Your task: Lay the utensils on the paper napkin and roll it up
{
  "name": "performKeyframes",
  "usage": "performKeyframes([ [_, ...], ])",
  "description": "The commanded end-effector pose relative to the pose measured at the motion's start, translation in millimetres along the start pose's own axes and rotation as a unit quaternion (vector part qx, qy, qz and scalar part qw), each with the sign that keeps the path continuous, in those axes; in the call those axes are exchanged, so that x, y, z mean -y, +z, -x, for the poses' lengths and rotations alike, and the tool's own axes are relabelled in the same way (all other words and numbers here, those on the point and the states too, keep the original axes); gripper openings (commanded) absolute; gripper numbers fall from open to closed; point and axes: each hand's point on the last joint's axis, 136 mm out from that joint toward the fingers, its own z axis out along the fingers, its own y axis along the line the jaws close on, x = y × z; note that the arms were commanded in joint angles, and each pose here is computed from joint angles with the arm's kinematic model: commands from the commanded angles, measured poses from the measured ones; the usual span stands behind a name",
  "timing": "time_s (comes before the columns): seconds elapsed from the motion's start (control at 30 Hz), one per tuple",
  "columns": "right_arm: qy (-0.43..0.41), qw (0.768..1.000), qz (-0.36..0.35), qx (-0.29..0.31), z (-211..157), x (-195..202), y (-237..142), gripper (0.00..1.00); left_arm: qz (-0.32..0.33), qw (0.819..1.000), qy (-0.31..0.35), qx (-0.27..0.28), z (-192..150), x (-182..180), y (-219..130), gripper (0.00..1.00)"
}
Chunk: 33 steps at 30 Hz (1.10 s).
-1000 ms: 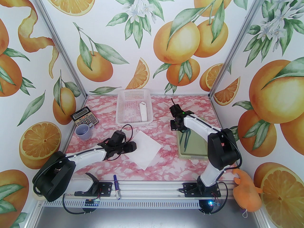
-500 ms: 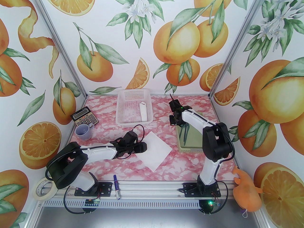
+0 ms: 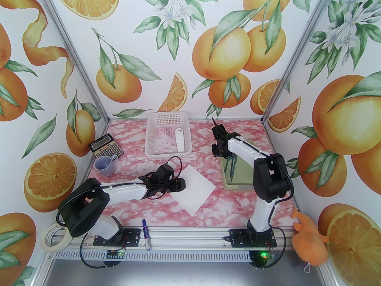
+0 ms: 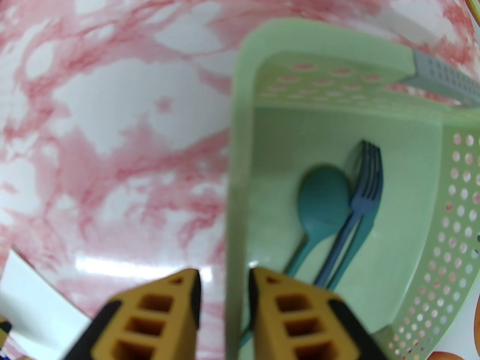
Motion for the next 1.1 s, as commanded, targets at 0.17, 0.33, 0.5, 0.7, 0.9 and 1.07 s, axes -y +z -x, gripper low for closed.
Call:
performKeyframes([
  [0.17,0.034,0.998,0.023,0.056,7,18,-62,0.38,-0.007,0.996,0.054,0.074,41,26,-51,0.81],
  [0.33,0.093,0.992,0.045,0.075,-3,47,-80,0.41,0.0,0.988,0.069,0.135,67,24,-88,0.84],
  [0.5,0.151,0.986,0.052,0.057,-23,80,-71,0.41,0.042,0.974,0.082,0.209,90,6,-129,0.9],
  [0.7,0.183,0.982,0.038,0.016,-54,95,-43,0.41,0.068,0.949,0.093,0.294,107,-11,-174,1.0],
  [0.9,0.197,0.98,0.031,-0.016,-72,93,-14,0.41,0.096,0.936,0.106,0.322,109,-23,-195,1.0],
  [1.07,0.204,0.978,0.032,-0.032,-75,91,5,0.4,0.106,0.935,0.108,0.319,107,-29,-195,1.0],
])
